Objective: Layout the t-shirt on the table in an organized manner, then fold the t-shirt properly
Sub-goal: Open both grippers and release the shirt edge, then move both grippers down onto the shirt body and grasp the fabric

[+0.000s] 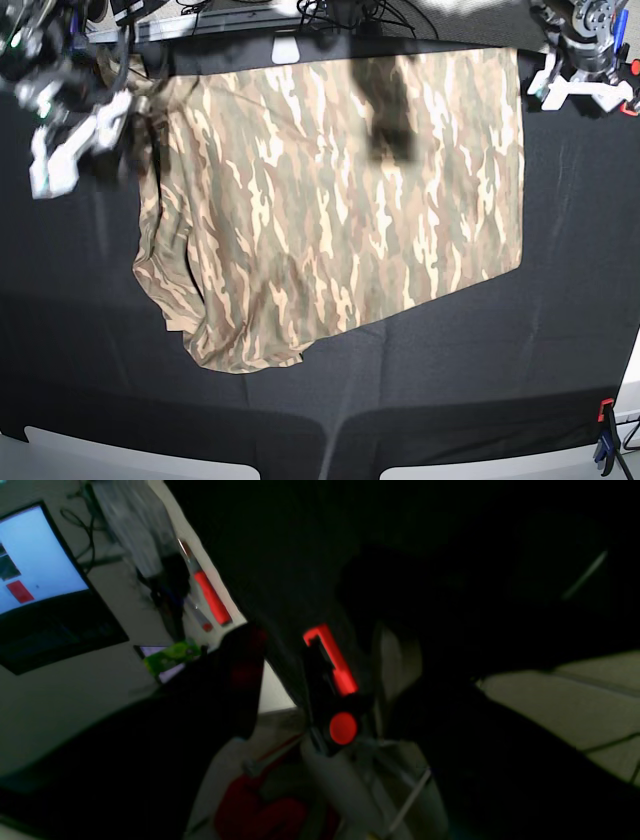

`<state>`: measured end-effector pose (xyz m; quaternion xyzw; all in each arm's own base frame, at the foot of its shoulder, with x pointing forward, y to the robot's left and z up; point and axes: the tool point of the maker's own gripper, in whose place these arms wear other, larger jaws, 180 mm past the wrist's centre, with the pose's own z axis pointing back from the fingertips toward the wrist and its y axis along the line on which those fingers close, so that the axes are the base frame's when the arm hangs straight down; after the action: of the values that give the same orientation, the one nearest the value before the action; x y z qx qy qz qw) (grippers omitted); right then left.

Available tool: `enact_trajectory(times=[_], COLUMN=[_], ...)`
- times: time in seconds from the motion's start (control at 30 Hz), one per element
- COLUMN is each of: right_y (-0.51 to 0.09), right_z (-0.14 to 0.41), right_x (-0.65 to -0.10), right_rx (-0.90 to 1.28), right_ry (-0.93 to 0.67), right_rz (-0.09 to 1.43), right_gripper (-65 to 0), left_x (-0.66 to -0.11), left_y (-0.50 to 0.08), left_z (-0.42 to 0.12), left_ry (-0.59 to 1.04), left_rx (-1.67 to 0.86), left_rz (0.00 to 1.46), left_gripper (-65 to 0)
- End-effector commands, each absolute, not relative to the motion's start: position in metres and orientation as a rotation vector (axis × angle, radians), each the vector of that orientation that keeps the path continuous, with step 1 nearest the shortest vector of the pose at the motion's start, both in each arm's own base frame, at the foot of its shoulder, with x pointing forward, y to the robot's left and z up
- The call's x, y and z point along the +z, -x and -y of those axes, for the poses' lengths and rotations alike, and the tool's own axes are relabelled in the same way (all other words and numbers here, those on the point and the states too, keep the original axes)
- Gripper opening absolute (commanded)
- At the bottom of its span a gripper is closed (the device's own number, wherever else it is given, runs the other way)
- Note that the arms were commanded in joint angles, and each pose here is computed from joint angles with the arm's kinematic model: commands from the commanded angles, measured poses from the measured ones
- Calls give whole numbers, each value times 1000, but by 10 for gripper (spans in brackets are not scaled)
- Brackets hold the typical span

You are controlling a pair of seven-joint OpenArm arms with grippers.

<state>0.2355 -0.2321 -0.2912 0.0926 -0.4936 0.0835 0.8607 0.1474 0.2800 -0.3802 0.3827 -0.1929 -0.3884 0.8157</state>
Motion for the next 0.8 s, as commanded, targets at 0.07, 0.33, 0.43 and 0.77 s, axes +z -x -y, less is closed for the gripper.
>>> enact_trajectory(times=[0.07, 0.33, 0.43, 0.77], right_y=[-273, -334, -354, -403], right_z=[245, 287, 300, 306], right_x=[-248, -241, -263, -337], right_rx=[120, -17, -78, -141], right_ry=[-153, -32, -47, -275], right_rz=[1210, 1248, 1195, 1019], right_gripper=[-395, -396, -396, -396], left_x=[-355, -324, -326, -336], left_y=[-175, -242, -259, -273], left_z=[-268, -215, -186, -107], left_ry=[-832, -586, -420, -60], left_rx=[-821, -696, -657, -649], left_rz=[535, 822, 850, 903], left_gripper=[-328, -328, -328, -328])
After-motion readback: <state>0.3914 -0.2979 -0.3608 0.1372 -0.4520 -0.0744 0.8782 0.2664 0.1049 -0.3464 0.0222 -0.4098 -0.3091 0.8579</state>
